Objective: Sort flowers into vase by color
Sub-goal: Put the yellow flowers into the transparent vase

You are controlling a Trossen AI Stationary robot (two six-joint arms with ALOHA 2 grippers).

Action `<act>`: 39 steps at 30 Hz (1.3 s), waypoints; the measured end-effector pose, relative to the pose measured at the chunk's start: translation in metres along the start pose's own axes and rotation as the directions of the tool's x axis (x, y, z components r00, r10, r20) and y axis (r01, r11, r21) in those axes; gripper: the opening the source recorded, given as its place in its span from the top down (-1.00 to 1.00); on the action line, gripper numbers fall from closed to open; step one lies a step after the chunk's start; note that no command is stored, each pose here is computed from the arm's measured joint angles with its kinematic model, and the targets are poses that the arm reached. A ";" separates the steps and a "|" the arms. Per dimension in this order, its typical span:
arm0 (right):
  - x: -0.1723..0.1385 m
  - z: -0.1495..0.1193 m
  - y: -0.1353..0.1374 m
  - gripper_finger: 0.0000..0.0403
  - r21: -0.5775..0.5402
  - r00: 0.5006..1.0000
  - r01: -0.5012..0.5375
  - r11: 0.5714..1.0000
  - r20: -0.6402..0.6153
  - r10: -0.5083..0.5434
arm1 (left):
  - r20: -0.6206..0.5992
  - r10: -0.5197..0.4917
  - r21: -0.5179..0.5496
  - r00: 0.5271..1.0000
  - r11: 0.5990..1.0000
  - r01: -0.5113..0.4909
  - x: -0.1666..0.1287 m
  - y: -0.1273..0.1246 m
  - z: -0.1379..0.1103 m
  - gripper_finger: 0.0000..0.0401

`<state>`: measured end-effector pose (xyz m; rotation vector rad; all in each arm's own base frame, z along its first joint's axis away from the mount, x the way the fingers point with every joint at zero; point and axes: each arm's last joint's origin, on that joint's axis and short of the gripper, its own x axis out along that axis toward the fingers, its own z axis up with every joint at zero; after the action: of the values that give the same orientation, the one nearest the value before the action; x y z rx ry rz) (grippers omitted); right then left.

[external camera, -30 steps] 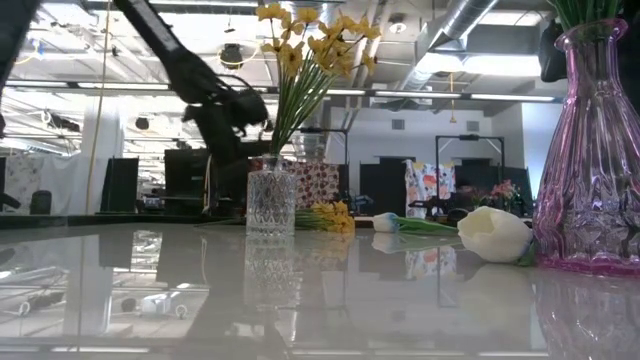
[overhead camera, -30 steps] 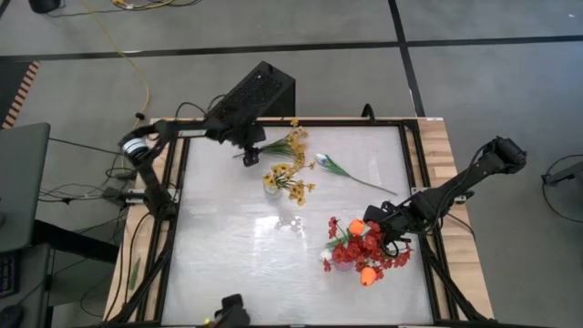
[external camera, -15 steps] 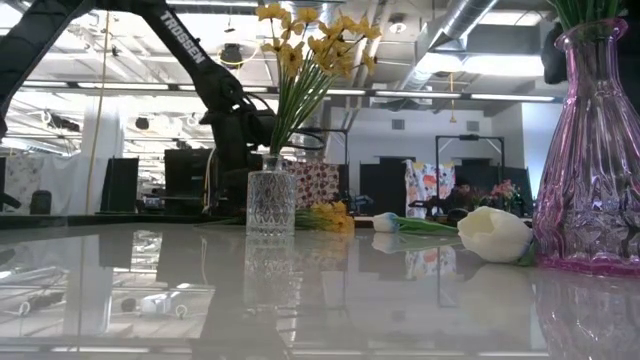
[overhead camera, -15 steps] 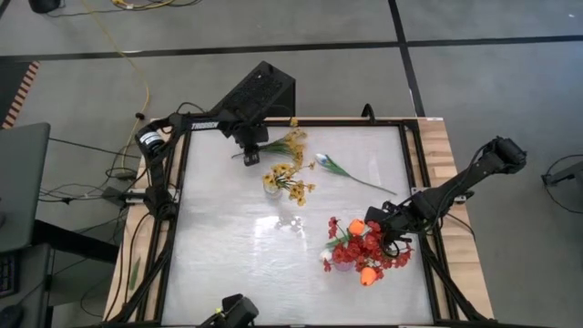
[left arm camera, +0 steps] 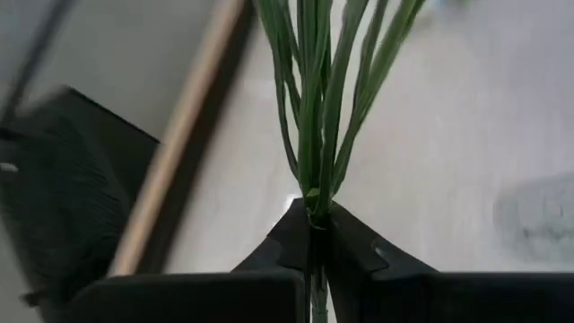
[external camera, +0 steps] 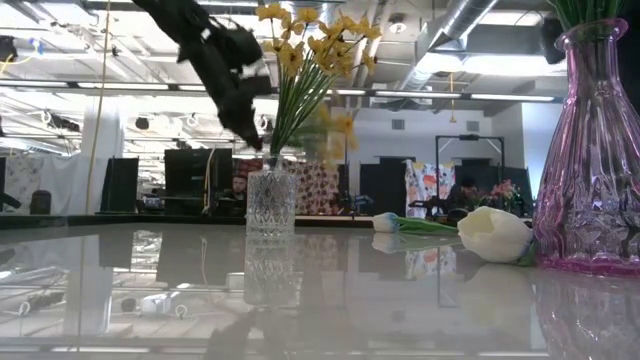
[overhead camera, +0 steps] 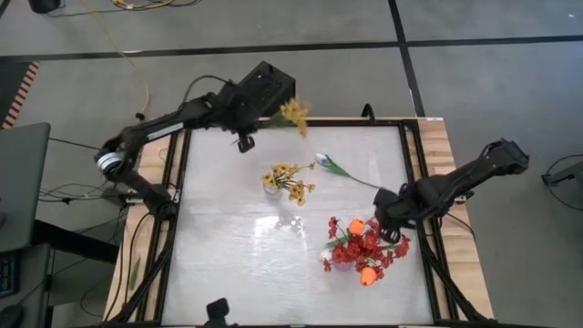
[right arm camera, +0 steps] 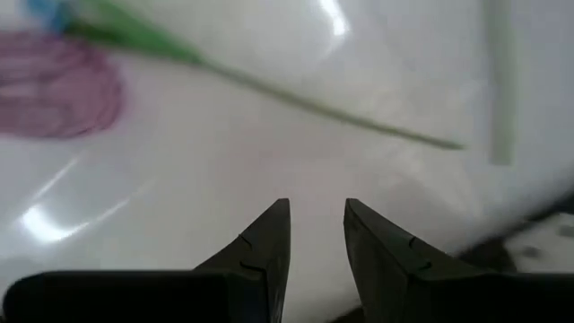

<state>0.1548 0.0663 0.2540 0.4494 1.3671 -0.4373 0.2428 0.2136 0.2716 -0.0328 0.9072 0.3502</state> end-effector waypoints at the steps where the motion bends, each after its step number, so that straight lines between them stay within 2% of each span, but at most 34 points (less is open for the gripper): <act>1: -0.005 0.002 -0.003 0.34 0.011 1.000 0.027 1.000 0.008 -0.027 | 0.027 0.020 -0.014 0.999 1.000 -0.020 -0.008 0.000 0.002 0.99; 6: -0.038 0.015 -0.018 0.34 0.076 0.982 0.155 0.985 0.098 -0.162 | 0.154 0.065 -0.035 0.986 0.998 -0.060 -0.047 -0.009 0.012 0.99; 8: -0.052 0.021 -0.024 0.34 0.111 0.960 0.207 0.972 0.169 -0.223 | 0.189 0.039 -0.028 0.981 0.999 -0.035 -0.057 -0.015 0.014 0.99; 11: -0.070 0.031 -0.030 0.34 0.155 0.894 0.277 0.948 0.319 -0.313 | 0.269 -0.034 0.000 0.963 0.999 0.036 -0.077 -0.026 0.017 0.99; 15: -0.084 0.043 -0.032 0.34 0.167 0.805 0.316 0.934 0.474 -0.357 | 0.414 -0.014 0.018 0.910 1.000 0.008 -0.108 -0.038 0.017 0.99; 17: -0.086 0.050 -0.030 0.34 0.152 0.786 0.311 0.938 0.514 -0.344 | 0.503 0.044 -0.013 0.863 0.999 -0.043 -0.126 -0.042 0.010 0.99; 19: -0.087 0.055 -0.029 0.34 0.137 0.776 0.301 0.944 0.539 -0.326 | 0.599 0.111 -0.076 0.793 0.994 -0.082 -0.140 -0.046 -0.002 0.99; 21: -0.087 0.058 -0.028 0.34 0.133 0.770 0.288 0.948 0.557 -0.312 | 0.673 0.154 -0.151 0.723 0.986 -0.070 -0.148 -0.052 -0.020 0.99; 24: -0.089 0.062 -0.024 0.34 0.111 0.760 0.267 0.957 0.587 -0.280 | 0.803 0.151 -0.213 0.577 0.976 0.041 -0.147 -0.065 -0.048 0.99; 27: -0.090 0.065 -0.021 0.34 0.075 0.749 0.267 0.961 0.611 -0.256 | 0.898 0.099 -0.201 0.429 0.959 0.200 -0.127 -0.081 -0.076 0.99; 29: -0.091 0.067 -0.019 0.34 0.061 0.742 0.263 0.963 0.626 -0.242 | 0.940 0.095 -0.186 0.328 0.948 0.260 -0.109 -0.090 -0.095 0.99; 32: -0.092 0.069 -0.018 0.34 0.054 0.731 0.251 0.966 0.644 -0.226 | 0.964 0.150 -0.217 0.220 0.920 0.325 -0.086 -0.102 -0.120 0.99; 34: -0.093 0.070 -0.016 0.34 0.048 0.725 0.246 0.968 0.654 -0.217 | 0.964 0.171 -0.235 0.202 0.904 0.357 -0.074 -0.108 -0.132 0.99; 39: -0.093 0.070 -0.016 0.34 0.045 0.724 0.247 0.968 0.655 -0.215 | 0.965 0.098 -0.190 0.241 0.899 0.394 -0.056 -0.122 -0.136 0.99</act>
<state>0.1900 0.0179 0.3550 0.0543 0.7320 -0.6945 0.1455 0.0585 0.2165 -0.2657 -0.4904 0.2847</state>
